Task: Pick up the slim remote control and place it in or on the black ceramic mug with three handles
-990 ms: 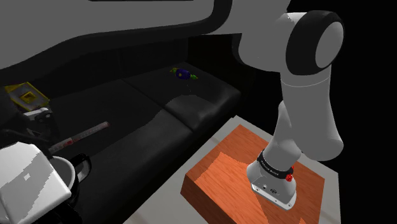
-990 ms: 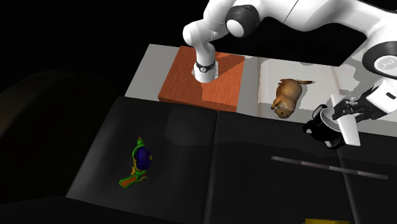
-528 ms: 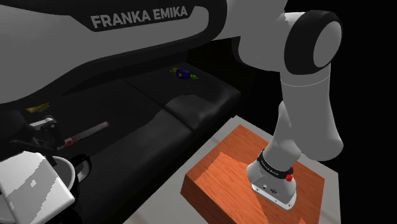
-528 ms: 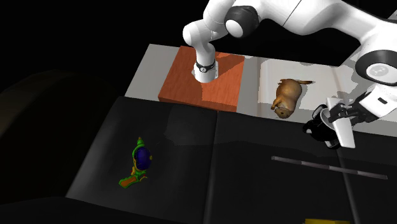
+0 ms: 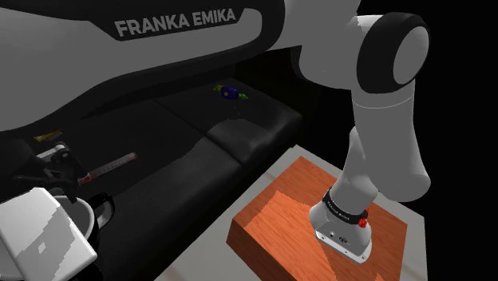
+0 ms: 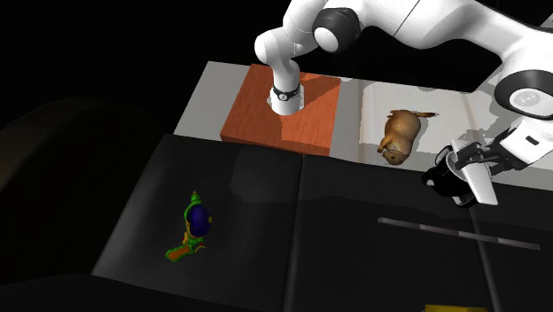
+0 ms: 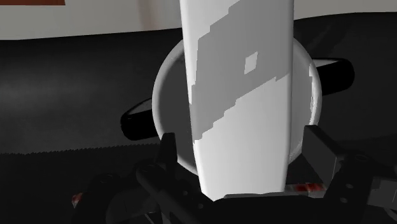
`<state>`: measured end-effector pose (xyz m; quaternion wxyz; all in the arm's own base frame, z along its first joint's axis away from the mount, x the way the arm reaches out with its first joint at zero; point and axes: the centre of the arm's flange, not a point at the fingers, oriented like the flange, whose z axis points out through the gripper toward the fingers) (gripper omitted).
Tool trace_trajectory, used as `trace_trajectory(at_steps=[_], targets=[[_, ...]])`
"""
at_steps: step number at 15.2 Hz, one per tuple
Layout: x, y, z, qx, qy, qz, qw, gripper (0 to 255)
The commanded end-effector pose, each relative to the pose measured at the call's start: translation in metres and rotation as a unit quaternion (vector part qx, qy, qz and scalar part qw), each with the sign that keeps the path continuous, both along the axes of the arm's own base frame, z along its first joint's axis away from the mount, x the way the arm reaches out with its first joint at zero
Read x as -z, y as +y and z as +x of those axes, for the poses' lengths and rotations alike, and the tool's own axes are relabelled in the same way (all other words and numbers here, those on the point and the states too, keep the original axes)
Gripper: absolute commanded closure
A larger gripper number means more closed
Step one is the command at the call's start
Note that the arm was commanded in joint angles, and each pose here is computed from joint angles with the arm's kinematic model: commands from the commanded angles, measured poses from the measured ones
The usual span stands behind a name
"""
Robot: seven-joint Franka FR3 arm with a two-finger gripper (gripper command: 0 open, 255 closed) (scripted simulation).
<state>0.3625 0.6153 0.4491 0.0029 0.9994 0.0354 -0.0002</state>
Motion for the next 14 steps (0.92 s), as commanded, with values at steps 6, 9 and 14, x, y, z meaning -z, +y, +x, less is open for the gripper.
trace_trajectory(at_steps=[6, 9, 14], targets=[[-0.050, 0.001, 0.000, 0.000, 0.000, 0.000, 1.0000, 0], [-0.050, 0.001, 0.000, 0.000, 0.000, 0.000, 1.0000, 0], [-0.050, 0.001, 0.000, 0.000, 0.000, 0.000, 1.0000, 0]])
